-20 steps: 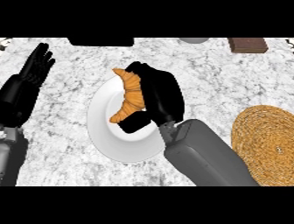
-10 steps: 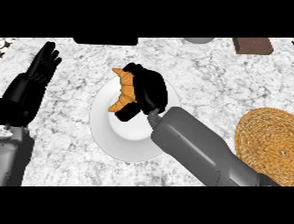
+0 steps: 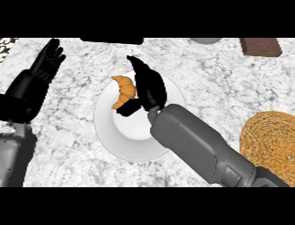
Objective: Pick the croissant from the placemat and place it in the plate
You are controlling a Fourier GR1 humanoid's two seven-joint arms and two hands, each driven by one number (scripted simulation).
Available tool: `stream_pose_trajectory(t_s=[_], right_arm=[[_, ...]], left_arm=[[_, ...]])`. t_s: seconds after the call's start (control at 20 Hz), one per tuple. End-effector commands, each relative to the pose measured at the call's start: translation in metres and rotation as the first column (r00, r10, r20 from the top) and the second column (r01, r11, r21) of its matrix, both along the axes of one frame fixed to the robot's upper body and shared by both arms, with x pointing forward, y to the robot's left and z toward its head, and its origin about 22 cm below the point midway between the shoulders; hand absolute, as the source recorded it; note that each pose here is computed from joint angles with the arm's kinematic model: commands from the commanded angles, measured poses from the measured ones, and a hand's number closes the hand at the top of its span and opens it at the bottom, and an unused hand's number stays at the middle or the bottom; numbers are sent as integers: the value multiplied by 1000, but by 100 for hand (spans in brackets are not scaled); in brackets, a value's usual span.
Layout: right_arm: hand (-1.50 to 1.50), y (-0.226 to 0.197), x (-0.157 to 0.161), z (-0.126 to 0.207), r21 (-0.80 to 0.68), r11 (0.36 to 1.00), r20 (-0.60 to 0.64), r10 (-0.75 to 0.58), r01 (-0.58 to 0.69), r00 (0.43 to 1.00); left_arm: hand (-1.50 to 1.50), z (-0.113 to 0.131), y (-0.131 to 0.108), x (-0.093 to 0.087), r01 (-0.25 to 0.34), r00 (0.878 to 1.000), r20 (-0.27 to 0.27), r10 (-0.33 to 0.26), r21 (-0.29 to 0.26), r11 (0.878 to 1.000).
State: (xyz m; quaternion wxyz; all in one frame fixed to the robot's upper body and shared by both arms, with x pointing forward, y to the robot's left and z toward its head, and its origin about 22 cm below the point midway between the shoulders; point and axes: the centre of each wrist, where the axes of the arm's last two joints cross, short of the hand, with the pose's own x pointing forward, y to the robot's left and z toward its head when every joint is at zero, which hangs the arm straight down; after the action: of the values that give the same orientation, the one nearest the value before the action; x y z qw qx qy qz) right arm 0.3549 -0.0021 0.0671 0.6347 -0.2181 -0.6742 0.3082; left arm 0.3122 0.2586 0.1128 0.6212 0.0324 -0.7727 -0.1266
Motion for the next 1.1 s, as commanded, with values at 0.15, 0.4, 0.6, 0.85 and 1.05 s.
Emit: stream_pose_trajectory(t_s=[0.15,0.4,0.6,0.85,1.05], right_arm=[[-150,5,-2,10,251,966,112,-90,59,990],[-150,-6,10,23,409,910,97,-118,68,988],[-150,-36,9,2,482,870,62,-147,100,987],[-150,-89,9,8,536,837,76,-175,107,982],[-150,-125,-12,2,526,848,112,-144,64,983]], left_arm=[[0,-8,-4,-2,8,1000,4,-8,0,1000],[0,-16,8,-20,-48,999,-19,48,-9,999],[0,-10,18,-8,-90,996,-17,90,4,996],[0,-8,23,-20,-82,996,-18,82,5,997],[0,-14,14,-23,-78,997,-19,78,-7,997]])
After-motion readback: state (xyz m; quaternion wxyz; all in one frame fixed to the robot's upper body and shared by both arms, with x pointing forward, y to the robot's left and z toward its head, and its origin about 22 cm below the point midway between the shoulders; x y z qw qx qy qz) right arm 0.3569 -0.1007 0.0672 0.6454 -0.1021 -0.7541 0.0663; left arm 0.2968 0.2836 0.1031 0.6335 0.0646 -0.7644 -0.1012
